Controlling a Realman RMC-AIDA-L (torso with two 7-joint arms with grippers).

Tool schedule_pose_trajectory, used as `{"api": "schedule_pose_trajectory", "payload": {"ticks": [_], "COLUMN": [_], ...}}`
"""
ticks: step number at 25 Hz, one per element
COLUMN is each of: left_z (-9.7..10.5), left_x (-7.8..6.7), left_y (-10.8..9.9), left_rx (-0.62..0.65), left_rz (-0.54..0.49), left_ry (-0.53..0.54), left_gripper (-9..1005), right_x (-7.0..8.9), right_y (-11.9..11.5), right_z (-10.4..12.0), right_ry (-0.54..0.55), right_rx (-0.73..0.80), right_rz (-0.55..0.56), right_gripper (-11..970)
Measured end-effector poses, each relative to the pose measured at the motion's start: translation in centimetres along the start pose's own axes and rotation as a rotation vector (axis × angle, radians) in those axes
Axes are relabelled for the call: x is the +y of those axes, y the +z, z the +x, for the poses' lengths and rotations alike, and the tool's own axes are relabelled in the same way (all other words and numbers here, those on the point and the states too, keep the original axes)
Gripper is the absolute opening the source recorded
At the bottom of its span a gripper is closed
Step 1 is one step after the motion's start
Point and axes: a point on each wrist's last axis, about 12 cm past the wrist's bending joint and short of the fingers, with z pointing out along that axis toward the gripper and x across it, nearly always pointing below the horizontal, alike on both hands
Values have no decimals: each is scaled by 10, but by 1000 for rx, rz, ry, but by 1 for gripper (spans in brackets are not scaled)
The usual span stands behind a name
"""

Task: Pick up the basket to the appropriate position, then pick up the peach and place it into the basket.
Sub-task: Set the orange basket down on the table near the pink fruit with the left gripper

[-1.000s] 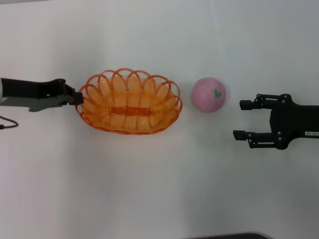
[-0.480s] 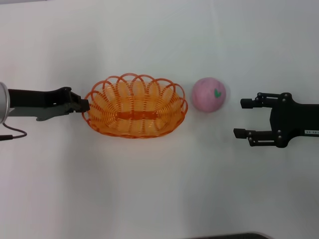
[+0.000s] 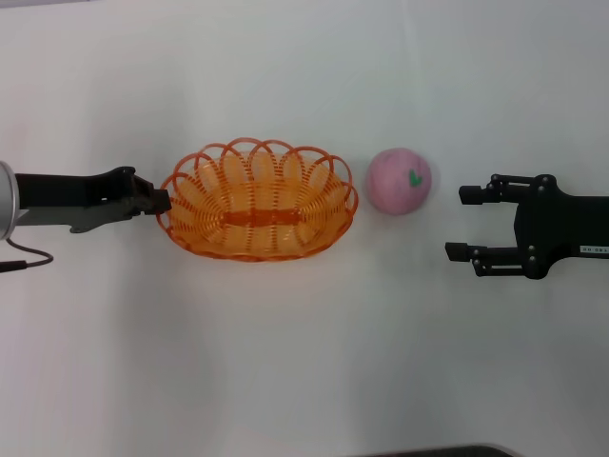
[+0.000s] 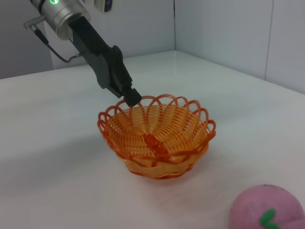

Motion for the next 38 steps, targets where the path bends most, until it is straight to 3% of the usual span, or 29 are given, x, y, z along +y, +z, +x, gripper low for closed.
{"api": "schedule_pose_trajectory", "payload": {"ticks": [15,38], "left_z": [2,5], "left_x": [-7,-3], "left_y": [8,10], "left_rx": [-12,-42], "left_rz": [12,24], "left_ry": [4,-27], "left_gripper": [34,47], "right_x": [-1,-1], "right_y": [2,4], "right_z": [-1,-1], "right_ry": [-1,-1], "right_rx": [0,0], "right_rz": [3,5], "right_gripper": [797,798]}}
